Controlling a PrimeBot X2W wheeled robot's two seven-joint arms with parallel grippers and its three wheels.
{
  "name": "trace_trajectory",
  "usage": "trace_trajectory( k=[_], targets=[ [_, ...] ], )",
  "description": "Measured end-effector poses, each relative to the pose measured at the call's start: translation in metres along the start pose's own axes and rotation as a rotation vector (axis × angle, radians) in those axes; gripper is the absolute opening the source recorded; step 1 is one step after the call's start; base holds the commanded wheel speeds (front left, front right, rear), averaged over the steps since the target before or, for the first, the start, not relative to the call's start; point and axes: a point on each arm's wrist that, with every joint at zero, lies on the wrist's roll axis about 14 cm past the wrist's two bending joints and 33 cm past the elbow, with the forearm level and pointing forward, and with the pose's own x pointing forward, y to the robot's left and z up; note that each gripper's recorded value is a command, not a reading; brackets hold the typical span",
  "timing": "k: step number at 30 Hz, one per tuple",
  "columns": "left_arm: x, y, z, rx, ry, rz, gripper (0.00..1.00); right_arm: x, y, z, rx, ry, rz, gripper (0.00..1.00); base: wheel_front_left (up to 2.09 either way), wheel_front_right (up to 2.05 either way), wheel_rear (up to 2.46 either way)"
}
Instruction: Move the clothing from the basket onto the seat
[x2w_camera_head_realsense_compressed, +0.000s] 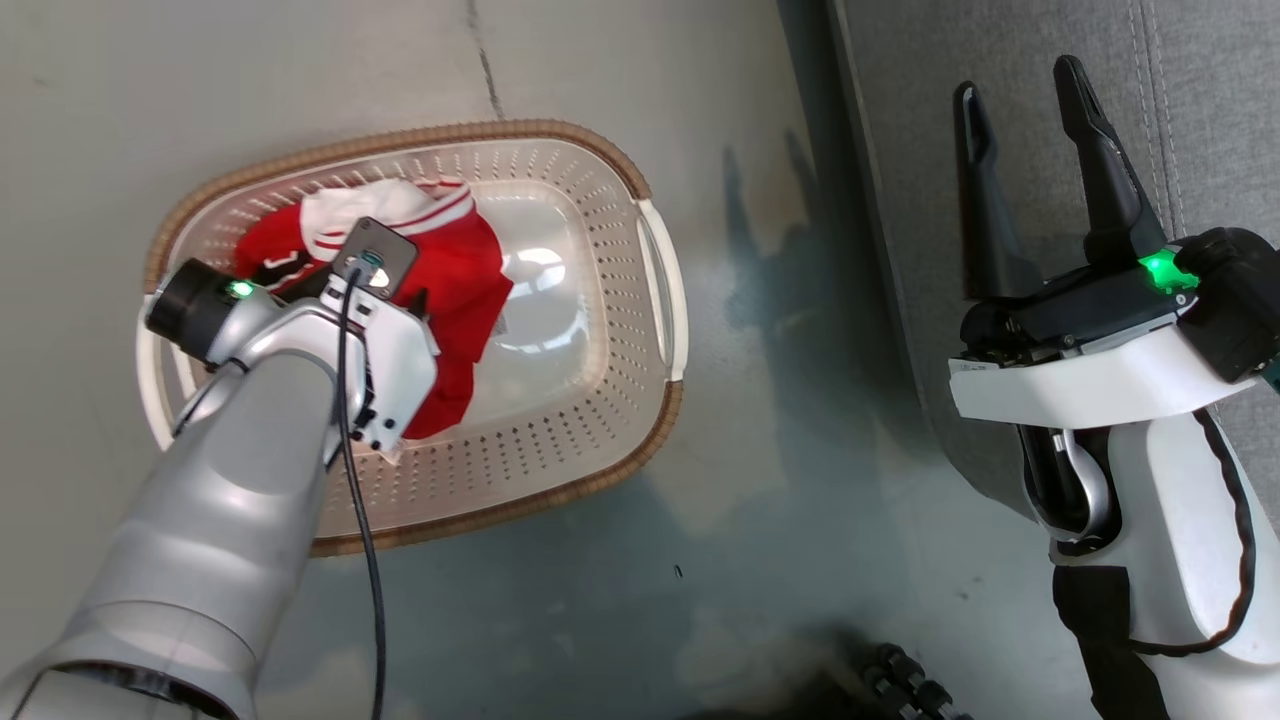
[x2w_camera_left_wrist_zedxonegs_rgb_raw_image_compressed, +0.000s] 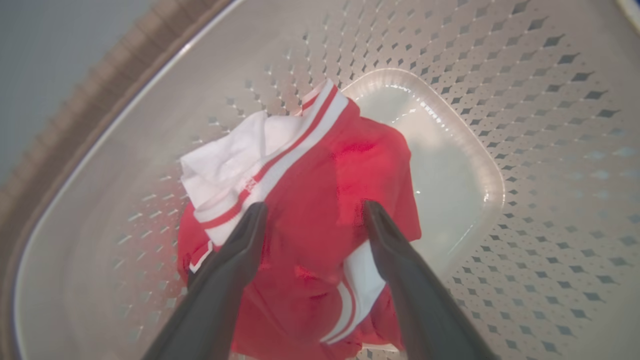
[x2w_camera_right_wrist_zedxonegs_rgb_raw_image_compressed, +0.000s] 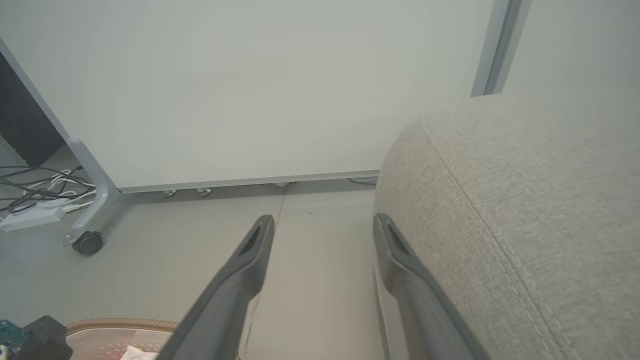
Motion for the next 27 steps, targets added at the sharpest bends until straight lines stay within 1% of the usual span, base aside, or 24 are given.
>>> trace_trajectory(
  k=[8, 9, 10, 11, 17, 20, 24, 27],
  targets=[
    [0.025, 0.009, -0.02, 0.07, 0.083, 0.004, 1.0, 0.001, -0.002, -0.014, 0.024, 0.02, 0.0, 1.0, 0.0, 0.0, 0.0],
    [0.026, 0.009, -0.021, 0.077, 0.088, 0.003, 0.72, 0.001, -0.003, -0.014, 0.026, 0.02, -0.001, 1.0, 0.0, 0.0, 0.0],
    [0.028, 0.007, -0.023, 0.079, 0.095, -0.001, 0.25, 0.001, -0.003, -0.014, 0.025, 0.02, -0.002, 1.0, 0.0, 0.0, 0.0],
    [0.029, 0.005, -0.024, 0.079, 0.099, -0.008, 0.0, 0.001, -0.003, -0.013, 0.025, 0.019, -0.002, 1.0, 0.0, 0.0, 0.0],
    [0.027, 0.009, -0.008, 0.076, 0.045, -0.001, 0.0, 0.002, -0.003, -0.007, 0.024, 0.002, 0.0, 1.0, 0.0, 0.0, 0.0],
    [0.021, 0.009, 0.007, 0.039, -0.018, 0.005, 0.0, 0.001, -0.002, -0.004, 0.026, -0.006, -0.001, 1.0, 0.0, 0.0, 0.0],
    [0.008, 0.005, 0.032, -0.077, -0.128, 0.009, 0.0, -0.002, 0.002, 0.002, 0.041, -0.012, 0.001, 1.0, 0.0, 0.0, 0.0],
    [-0.006, 0.004, 0.043, -0.159, -0.195, 0.015, 0.0, -0.005, 0.005, 0.008, 0.044, -0.023, 0.001, 1.0, 0.0, 0.0, 0.0]
  ],
)
